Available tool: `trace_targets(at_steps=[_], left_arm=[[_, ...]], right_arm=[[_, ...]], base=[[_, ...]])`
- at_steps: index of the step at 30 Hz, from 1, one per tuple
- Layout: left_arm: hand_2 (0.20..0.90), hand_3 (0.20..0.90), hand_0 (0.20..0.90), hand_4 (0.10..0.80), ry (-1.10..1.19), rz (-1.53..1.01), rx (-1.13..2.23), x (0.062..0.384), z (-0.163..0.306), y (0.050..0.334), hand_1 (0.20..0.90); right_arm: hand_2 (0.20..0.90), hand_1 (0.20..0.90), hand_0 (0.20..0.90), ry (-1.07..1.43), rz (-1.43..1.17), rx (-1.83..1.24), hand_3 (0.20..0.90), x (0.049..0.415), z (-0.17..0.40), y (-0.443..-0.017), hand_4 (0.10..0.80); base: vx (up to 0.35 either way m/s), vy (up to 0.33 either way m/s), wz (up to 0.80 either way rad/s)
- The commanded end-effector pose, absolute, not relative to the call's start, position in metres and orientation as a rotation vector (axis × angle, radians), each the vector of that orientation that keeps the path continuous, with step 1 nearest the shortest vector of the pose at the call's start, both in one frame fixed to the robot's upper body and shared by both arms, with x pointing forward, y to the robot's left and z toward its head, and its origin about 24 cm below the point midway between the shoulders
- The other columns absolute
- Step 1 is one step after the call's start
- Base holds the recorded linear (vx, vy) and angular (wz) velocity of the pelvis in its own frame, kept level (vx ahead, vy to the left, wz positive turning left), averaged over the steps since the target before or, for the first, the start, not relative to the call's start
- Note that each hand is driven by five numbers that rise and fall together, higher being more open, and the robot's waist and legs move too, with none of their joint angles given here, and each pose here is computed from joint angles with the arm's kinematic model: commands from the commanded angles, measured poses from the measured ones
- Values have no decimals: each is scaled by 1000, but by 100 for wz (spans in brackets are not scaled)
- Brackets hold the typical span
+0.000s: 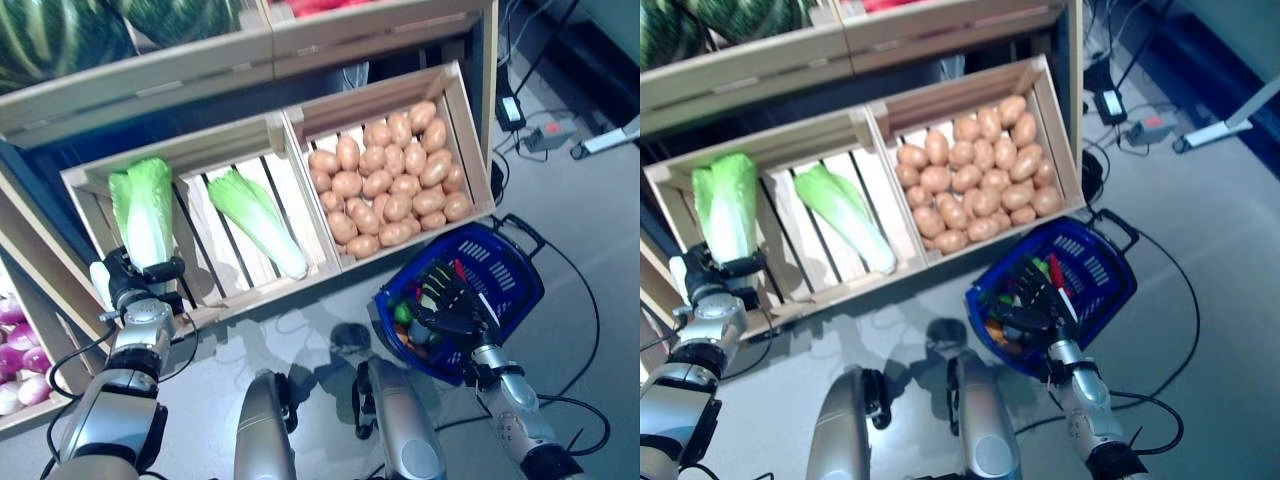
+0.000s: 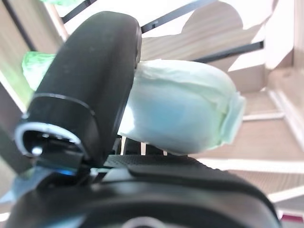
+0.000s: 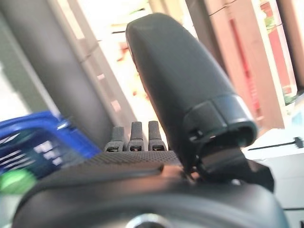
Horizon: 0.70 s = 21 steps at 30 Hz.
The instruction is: Put vegetables into the basket
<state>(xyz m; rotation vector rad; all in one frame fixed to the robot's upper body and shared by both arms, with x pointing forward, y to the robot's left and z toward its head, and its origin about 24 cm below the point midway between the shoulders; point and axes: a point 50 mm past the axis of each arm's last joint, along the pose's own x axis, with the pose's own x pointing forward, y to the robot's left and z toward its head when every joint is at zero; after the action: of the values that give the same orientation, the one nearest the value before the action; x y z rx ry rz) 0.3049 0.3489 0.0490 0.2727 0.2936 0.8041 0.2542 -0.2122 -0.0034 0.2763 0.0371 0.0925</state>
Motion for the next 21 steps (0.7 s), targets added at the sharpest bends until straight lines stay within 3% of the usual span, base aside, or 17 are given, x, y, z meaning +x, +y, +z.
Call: trace_targets(at_steps=[1, 8, 12, 21], left_arm=[[300, 300, 300, 400, -3, 743, 315, 311, 80, 340, 300], [300, 300, 300, 400, -105, 581, 231, 305, 64, 297, 300], [300, 300, 300, 400, -241, 395, 81, 294, 60, 247, 300], [300, 300, 300, 400, -280, 159, -18, 277, 66, 200, 300]], right_arm=[[900, 900, 900, -107, 78, 269, 900, 255, 17, -205, 800], [900, 900, 900, -130, 163, 376, 900, 251, 17, -190, 800], [900, 900, 900, -172, 232, 476, 900, 249, 22, -176, 800], [900, 900, 900, -53, 348, 686, 900, 247, 12, -149, 800]], base=[[13, -57, 5], [38, -47, 2], [65, -35, 1], [35, -32, 4]])
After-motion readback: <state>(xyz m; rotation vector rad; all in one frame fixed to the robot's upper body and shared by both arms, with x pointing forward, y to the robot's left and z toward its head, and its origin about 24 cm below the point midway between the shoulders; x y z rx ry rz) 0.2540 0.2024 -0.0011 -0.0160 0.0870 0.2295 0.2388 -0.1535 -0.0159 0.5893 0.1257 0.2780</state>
